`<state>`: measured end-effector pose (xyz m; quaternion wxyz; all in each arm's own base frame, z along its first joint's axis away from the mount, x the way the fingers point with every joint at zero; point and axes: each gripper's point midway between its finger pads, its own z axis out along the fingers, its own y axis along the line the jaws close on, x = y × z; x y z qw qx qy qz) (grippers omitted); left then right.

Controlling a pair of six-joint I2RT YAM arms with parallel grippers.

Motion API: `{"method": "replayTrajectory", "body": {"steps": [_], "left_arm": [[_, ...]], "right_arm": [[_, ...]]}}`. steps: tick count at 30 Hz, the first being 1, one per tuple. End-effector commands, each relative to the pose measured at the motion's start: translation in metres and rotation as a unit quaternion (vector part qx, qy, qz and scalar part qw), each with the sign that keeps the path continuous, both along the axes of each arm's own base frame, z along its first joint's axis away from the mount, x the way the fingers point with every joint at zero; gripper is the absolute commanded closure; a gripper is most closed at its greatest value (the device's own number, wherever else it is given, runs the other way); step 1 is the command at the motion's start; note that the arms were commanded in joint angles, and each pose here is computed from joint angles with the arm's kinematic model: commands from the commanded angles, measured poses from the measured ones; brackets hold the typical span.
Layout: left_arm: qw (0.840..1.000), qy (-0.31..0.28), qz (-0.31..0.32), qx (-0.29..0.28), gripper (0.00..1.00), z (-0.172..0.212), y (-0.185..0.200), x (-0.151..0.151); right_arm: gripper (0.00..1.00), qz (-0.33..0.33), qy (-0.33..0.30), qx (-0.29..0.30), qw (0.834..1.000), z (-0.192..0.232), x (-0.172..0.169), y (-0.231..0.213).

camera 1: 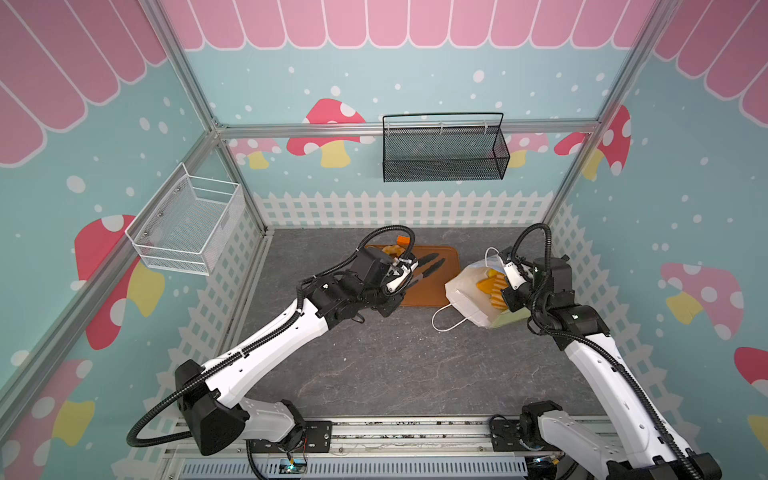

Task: Take the fake bread out of the paper bag
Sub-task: 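Reach the tongs into the bag opening toward a striped yellow bread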

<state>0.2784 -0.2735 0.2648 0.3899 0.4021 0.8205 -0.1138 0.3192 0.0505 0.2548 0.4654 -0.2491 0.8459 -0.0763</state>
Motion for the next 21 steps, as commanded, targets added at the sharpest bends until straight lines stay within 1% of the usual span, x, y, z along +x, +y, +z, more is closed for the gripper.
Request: {"method": "replayTrajectory", "body": {"steps": [1, 6, 9, 12, 15, 18, 21], "left_arm": [[0.999, -0.022, -0.025, -0.035, 0.64, 0.008, -0.019, -0.017], [0.995, -0.049, -0.077, -0.045, 0.64, 0.001, -0.046, -0.044], [0.993, -0.056, -0.096, -0.035, 0.64, -0.008, -0.06, -0.053], [0.991, -0.072, -0.113, -0.019, 0.64, -0.016, -0.077, -0.061], [0.99, -0.083, -0.113, -0.008, 0.63, -0.021, -0.092, -0.06], [0.992, -0.069, -0.103, -0.005, 0.64, -0.031, -0.104, -0.053], [0.995, -0.059, -0.086, 0.0, 0.62, -0.042, -0.112, -0.045]], "right_arm": [[1.0, 0.028, -0.027, -0.012, 0.999, 0.009, 0.001, 0.005], [1.0, 0.054, -0.029, -0.027, 0.998, 0.007, -0.002, 0.01], [1.0, 0.082, -0.031, -0.045, 0.995, 0.006, -0.006, 0.014], [1.0, 0.101, -0.017, -0.063, 0.993, 0.0, -0.011, 0.015], [1.0, 0.117, -0.016, -0.071, 0.99, -0.002, -0.015, 0.018], [1.0, 0.151, -0.027, -0.078, 0.985, -0.001, -0.023, 0.025], [1.0, 0.154, -0.029, -0.078, 0.985, 0.0, -0.026, 0.025]]}}
